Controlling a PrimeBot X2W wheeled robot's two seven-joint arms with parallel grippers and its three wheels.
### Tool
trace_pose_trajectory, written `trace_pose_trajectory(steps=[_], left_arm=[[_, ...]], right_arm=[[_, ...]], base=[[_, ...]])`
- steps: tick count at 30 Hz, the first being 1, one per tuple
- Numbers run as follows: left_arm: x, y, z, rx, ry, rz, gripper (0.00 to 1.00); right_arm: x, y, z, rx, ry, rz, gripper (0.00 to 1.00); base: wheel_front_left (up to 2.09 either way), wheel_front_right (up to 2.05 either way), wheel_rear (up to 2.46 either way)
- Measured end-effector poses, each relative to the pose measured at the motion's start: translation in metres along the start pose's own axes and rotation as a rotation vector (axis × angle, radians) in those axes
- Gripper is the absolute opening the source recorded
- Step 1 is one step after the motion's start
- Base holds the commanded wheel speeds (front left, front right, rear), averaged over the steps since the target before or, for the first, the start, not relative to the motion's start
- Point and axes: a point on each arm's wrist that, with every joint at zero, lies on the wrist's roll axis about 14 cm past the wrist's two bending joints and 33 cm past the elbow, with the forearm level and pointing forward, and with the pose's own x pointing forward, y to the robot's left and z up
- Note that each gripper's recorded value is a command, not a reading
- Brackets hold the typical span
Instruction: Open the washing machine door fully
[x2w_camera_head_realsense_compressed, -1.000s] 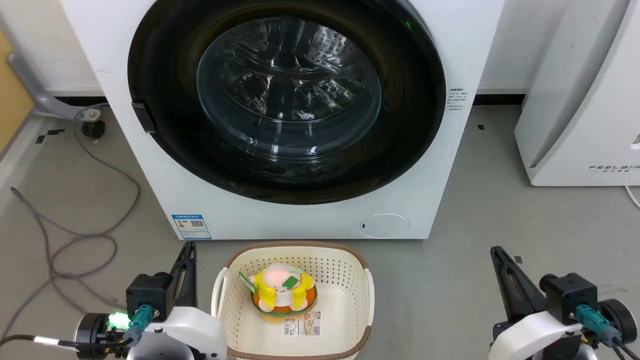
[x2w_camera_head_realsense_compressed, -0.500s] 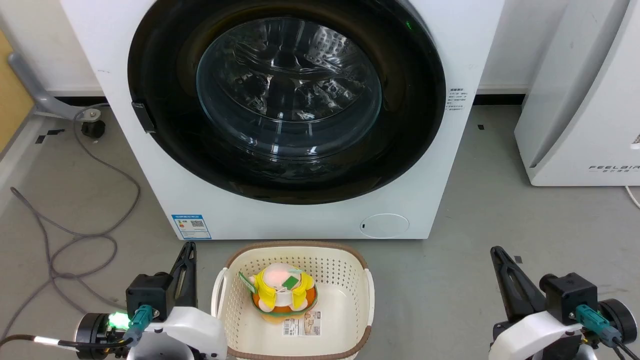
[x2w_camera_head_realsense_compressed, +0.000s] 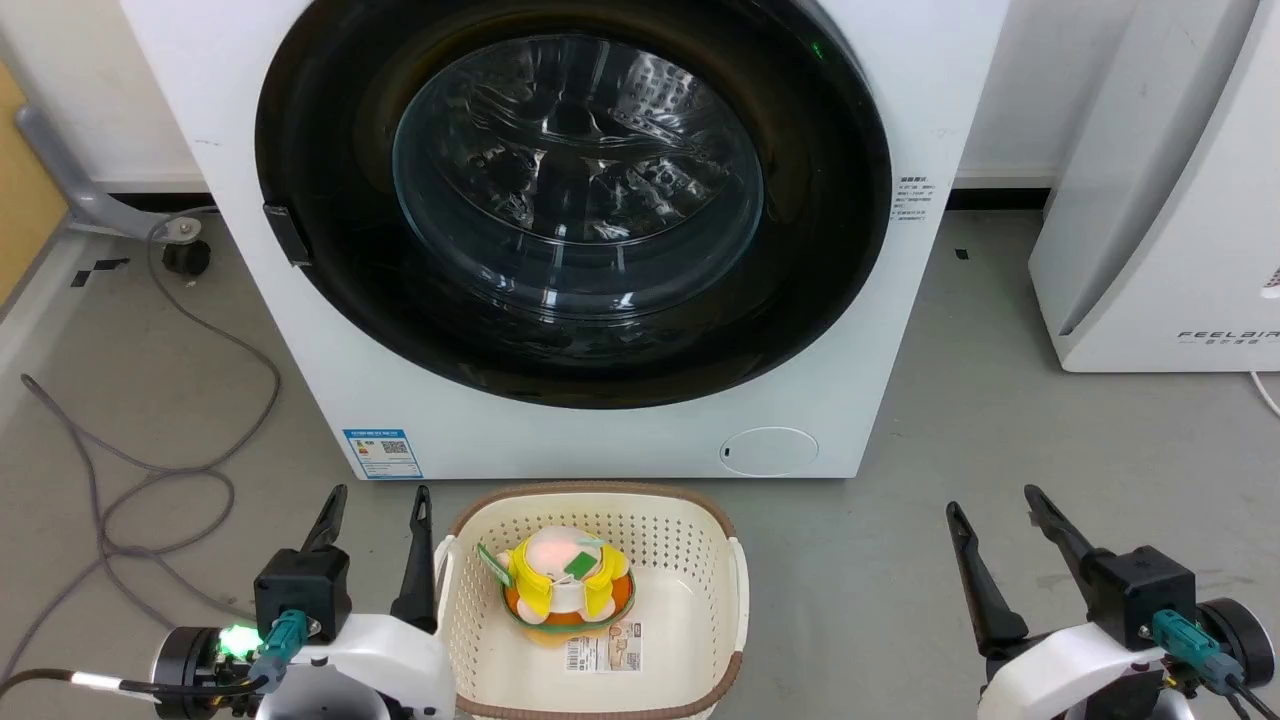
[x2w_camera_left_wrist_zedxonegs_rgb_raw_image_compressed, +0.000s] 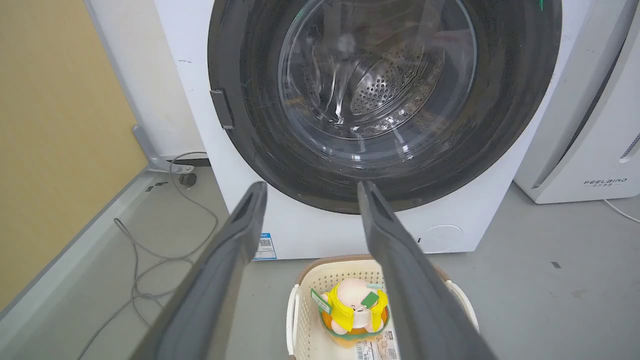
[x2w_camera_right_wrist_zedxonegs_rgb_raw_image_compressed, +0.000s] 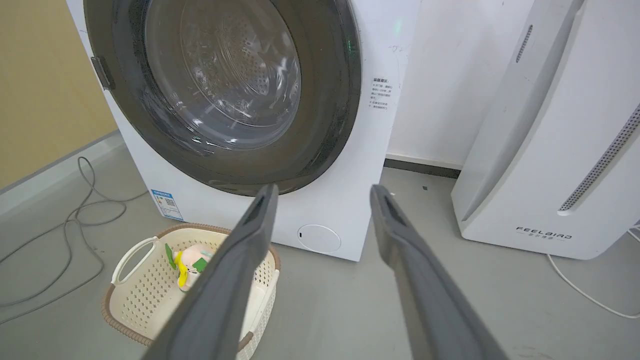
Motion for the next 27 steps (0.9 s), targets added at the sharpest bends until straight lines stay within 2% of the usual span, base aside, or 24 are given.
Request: trace_pose_trajectory(steps=[5,6,7,19,26,27], left_arm=[[0.000,-0.004,-0.001,-0.006,-0.001,-0.011,1.00],[0.000,-0.004,-0.002,-0.009,0.000,-0.012,1.00],[0.000,-0.005,-0.002,-0.010,0.001,-0.014,1.00],[0.000,-0.011,-0.004,-0.036,-0.007,-0.030,1.00],[0.001,-0.014,-0.004,-0.047,-0.014,-0.040,1.00],[0.002,-0.015,-0.003,-0.053,-0.019,-0.043,1.00]], right_arm=[[0.000,-0.001,-0.002,0.007,0.002,-0.003,1.00],[0.000,-0.001,-0.002,0.011,0.000,-0.003,0.47],[-0.001,-0.001,-0.003,0.012,0.002,-0.004,0.00],[-0.002,-0.006,-0.005,0.062,-0.011,-0.019,0.00],[-0.002,-0.009,-0.006,0.171,-0.023,-0.030,0.00],[-0.002,-0.010,-0.005,0.228,-0.035,-0.037,0.00]], base=[[0.00,0.00,0.00],[0.00,0.00,0.00],[0.00,0.00,0.00],[0.00,0.00,0.00],[0.00,0.00,0.00],[0.00,0.00,0.00]])
